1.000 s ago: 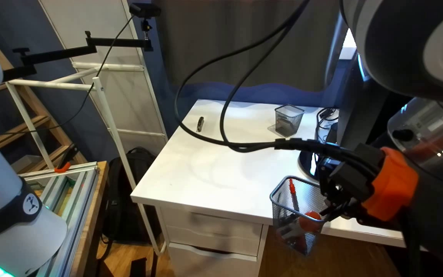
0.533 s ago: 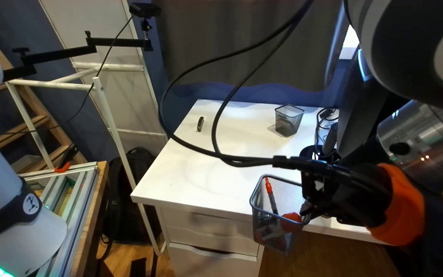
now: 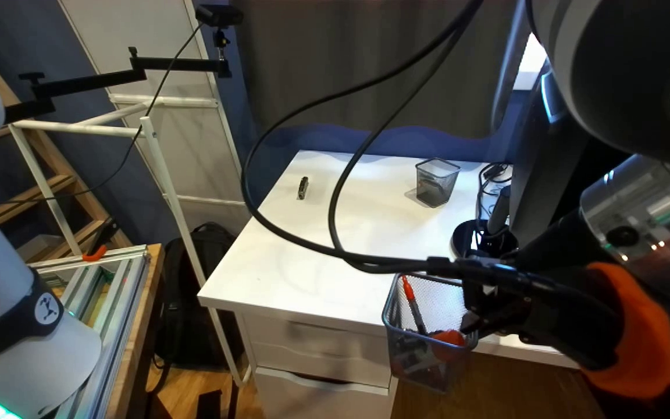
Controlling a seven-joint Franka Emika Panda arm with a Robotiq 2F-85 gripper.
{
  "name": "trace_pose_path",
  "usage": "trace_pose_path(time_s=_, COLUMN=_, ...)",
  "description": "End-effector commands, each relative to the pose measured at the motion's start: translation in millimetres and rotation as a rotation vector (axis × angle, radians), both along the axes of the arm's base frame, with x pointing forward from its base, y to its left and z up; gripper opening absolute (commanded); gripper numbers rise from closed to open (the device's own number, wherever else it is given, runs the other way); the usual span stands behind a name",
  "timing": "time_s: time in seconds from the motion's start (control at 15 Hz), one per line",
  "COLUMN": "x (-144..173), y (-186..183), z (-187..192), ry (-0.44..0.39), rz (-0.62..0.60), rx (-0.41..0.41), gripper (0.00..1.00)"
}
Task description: Move one bin to the front of the desk
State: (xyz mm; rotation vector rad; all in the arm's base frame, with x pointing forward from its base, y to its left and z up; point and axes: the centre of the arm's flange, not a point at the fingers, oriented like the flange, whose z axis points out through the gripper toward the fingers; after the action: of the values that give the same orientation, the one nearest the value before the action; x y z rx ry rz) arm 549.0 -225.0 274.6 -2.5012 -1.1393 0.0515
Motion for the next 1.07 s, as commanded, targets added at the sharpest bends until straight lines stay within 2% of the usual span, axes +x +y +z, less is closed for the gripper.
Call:
trace_pose_path(time_s=0.0, x=0.0, y=0.0, z=0.0, ry=0.000, rz=0.000, rx=0.000, gripper=0.07)
trace_pose_path(time_s=0.13, x=0.0, y=0.0, z=0.0, ry=0.000, rz=0.001, rx=0.000, gripper=0.07)
trace_pose_path(time_s=0.2, x=0.0, y=0.0, z=0.0, ry=0.000, rz=0.001, rx=0.000, gripper=0.02)
trace_pose_path(time_s=0.27, x=-0.8, y=2.6, z=-3.0, ry=0.002, rz=-0.013, rx=-0.011, gripper=0.02)
trace_pose_path(time_s=0.33, x=-25.5, y=62.7, z=-34.7, ry=0.013, rz=-0.012, rx=0.012, gripper=0.02)
trace_pose_path(time_s=0.53, x=-34.3, y=106.8, z=-73.3, ry=0.038, rz=-0.013, rx=0.053, gripper=0.02)
trace_pose_path(time_s=0.8, x=-61.1, y=208.6, z=-130.5, ry=-0.047, rz=-0.057, rx=0.113, gripper=0.02)
trace_pose_path(time_s=1.0, x=-76.3, y=278.6, z=-137.7, ry=-0.127, rz=-0.093, rx=0.131, gripper=0.02)
